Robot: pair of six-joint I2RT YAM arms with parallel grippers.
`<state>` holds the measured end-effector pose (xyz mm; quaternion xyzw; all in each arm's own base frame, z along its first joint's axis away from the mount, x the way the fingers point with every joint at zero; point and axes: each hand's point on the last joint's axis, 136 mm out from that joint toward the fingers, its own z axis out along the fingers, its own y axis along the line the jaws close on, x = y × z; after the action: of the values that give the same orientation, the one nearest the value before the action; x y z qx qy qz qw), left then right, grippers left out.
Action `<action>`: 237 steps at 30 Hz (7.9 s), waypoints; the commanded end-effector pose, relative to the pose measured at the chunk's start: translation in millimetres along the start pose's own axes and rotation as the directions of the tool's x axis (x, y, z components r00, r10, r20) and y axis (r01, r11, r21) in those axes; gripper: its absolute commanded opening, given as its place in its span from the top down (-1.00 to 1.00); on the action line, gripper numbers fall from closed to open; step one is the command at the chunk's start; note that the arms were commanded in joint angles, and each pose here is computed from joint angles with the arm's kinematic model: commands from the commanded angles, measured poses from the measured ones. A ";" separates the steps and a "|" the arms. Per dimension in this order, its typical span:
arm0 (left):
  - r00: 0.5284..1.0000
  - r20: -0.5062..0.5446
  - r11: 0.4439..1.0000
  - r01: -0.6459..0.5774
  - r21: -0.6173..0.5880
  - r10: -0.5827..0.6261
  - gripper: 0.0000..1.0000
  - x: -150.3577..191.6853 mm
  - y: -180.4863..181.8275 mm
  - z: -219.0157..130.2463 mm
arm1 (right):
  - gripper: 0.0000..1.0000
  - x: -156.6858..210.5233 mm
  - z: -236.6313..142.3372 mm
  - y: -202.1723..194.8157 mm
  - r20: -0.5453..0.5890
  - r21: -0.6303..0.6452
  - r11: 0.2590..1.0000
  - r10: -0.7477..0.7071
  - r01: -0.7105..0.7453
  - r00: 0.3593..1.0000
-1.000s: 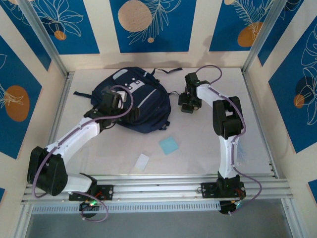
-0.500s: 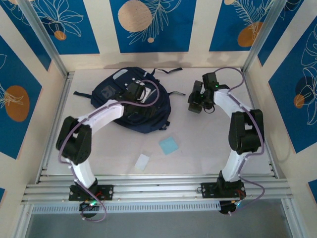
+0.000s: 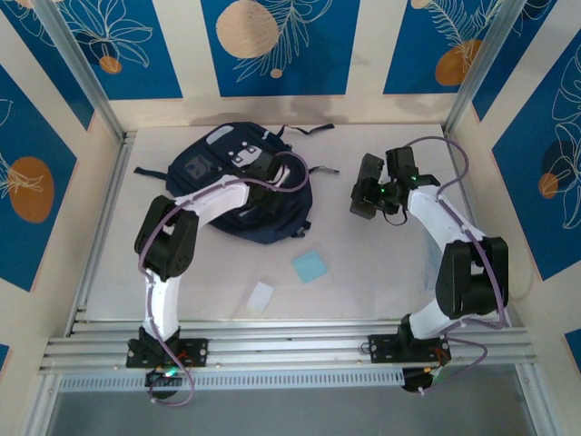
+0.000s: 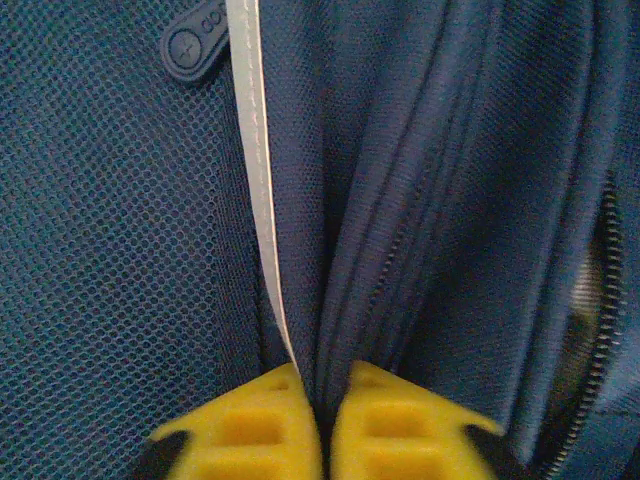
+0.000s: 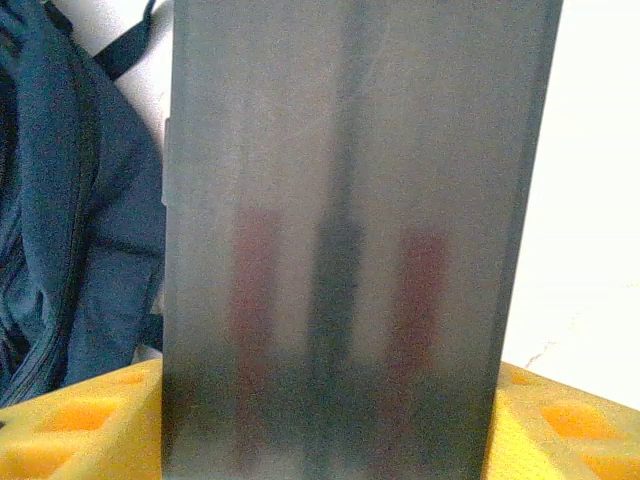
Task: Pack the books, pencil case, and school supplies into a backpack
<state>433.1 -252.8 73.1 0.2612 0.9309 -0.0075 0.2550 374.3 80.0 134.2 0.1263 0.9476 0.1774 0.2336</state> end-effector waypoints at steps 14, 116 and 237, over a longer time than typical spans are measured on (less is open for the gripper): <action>0.904 0.183 0.870 0.290 0.400 -0.386 1.00 -74.5 21.8 -137.1 | 0.05 24.4 -24.5 88.1 -0.023 -0.378 0.926 -0.021 0.011 1.000; 0.803 0.134 0.648 0.356 0.674 -0.581 1.00 -42.9 -4.6 -159.3 | -0.99 68.8 -31.9 -256.7 0.217 0.397 0.660 0.607 -0.637 0.764; 0.753 0.225 0.574 0.237 0.784 -0.618 1.00 -100.2 0.1 -233.5 | 1.00 24.3 71.0 255.8 -0.312 -0.609 0.756 0.050 -0.240 0.949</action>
<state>396.2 -254.1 253.9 0.0328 0.8513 -0.4384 0.2864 415.7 303.2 148.4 0.1008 0.8723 0.4609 0.1283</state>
